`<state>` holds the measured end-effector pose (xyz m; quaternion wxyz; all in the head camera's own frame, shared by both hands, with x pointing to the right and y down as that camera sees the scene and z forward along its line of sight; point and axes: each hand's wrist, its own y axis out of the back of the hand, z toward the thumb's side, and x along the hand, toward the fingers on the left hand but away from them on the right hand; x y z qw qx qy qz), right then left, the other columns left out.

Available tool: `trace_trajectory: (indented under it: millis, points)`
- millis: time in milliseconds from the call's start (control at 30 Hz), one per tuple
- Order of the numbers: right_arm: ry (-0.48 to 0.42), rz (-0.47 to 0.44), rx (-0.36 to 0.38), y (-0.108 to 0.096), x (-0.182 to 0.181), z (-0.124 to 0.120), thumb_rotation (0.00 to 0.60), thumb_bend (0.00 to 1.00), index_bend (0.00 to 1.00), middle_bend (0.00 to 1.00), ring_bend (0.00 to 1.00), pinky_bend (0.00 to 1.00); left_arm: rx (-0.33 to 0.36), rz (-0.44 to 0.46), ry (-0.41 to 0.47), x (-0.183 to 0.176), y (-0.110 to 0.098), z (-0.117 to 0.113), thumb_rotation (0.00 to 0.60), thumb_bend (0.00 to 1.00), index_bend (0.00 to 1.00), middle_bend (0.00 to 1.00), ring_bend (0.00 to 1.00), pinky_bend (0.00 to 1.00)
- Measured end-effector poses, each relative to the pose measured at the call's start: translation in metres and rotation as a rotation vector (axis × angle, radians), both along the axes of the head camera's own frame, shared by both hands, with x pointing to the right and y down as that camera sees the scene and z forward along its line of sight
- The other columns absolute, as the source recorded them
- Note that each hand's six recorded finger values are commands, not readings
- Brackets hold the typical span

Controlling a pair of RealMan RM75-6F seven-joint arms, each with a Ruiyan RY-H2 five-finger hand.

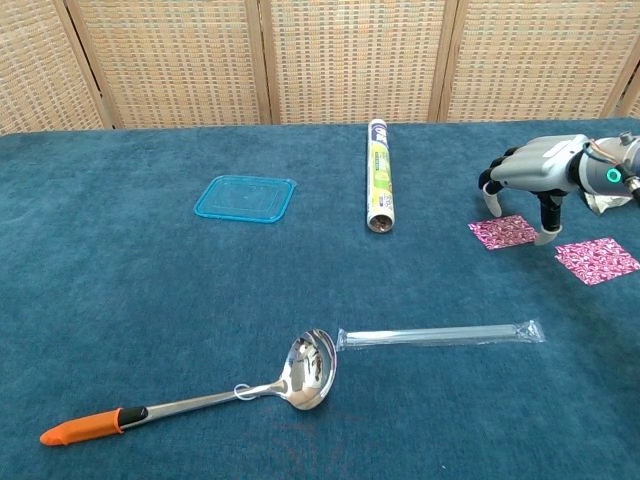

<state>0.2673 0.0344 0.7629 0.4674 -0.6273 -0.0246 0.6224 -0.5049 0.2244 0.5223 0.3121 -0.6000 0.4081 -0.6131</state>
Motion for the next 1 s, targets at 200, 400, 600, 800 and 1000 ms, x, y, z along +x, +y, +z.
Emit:
trace_trajectory:
  millis: [200, 400, 600, 800, 1000]
  points:
    - [0.010, 0.005, 0.004, -0.0009, 0.0003, 0.0027, 0.600, 0.21, 0.34, 0.11, 0.00, 0.00, 0.001, -0.004, -0.001, -0.0019, 0.0009, -0.0002, 0.201, 0.00, 0.02, 0.00, 0.00, 0.00]
    - [0.018, 0.011, 0.006, -0.0021, 0.0005, 0.0050, 0.600, 0.21, 0.34, 0.11, 0.00, 0.00, -0.002, -0.005, -0.001, -0.0027, 0.0012, 0.0009, 0.201, 0.00, 0.02, 0.00, 0.00, 0.00]
    - [0.024, 0.009, 0.005, -0.0015, -0.0003, 0.0068, 0.600, 0.21, 0.34, 0.11, 0.00, 0.00, -0.004, -0.006, -0.001, -0.0030, 0.0008, 0.0018, 0.200, 0.00, 0.02, 0.00, 0.00, 0.00]
    - [0.031, 0.012, 0.008, -0.0019, 0.0003, 0.0083, 0.600, 0.21, 0.35, 0.11, 0.00, 0.00, -0.006, -0.009, -0.002, -0.0042, 0.0016, 0.0024, 0.201, 0.00, 0.02, 0.00, 0.00, 0.00]
    - [0.033, 0.014, 0.004, 0.0000, 0.0016, 0.0098, 0.600, 0.21, 0.35, 0.11, 0.00, 0.00, -0.007, -0.009, -0.001, -0.0045, 0.0012, 0.0027, 0.201, 0.00, 0.02, 0.00, 0.00, 0.00]
